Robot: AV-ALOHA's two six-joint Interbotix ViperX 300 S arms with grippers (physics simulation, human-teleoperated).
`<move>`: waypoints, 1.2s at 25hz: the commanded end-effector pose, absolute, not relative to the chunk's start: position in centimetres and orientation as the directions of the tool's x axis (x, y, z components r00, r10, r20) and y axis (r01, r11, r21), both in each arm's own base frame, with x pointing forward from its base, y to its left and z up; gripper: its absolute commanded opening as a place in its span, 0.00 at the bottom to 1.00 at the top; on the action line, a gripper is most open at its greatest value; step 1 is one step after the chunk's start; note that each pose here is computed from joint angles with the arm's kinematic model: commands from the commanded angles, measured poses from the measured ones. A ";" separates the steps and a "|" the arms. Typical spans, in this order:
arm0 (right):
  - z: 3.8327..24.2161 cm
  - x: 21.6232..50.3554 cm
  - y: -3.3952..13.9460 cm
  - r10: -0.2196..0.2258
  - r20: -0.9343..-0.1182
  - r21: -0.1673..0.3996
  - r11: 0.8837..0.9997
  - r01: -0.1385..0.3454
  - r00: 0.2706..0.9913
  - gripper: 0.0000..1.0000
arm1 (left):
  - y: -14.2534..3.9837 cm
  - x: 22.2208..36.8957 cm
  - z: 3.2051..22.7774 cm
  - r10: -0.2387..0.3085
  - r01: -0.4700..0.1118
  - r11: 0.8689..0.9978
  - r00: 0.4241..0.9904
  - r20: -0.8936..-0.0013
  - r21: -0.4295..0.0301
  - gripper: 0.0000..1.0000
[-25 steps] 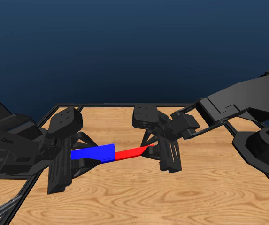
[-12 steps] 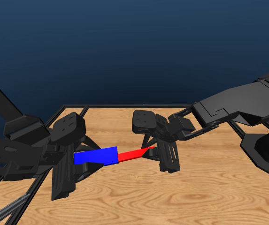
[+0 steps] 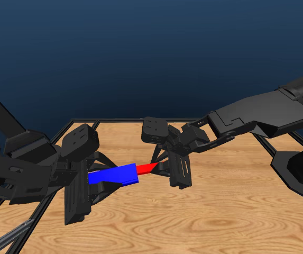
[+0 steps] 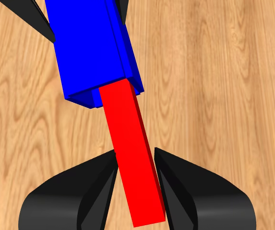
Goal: Insert peg into socket
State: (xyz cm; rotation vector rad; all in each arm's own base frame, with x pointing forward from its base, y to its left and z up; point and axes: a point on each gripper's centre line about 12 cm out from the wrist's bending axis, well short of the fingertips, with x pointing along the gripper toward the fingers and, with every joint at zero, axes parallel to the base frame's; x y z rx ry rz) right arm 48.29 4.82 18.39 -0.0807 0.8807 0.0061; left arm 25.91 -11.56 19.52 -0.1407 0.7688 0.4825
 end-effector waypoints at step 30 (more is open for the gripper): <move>19.0 45.9 5.9 0.003 -0.754 -0.010 1.000 -0.015 0.657 0.00 | -12.4 27.0 20.5 0.308 -0.441 0.897 0.667 -0.679 -0.025 0.00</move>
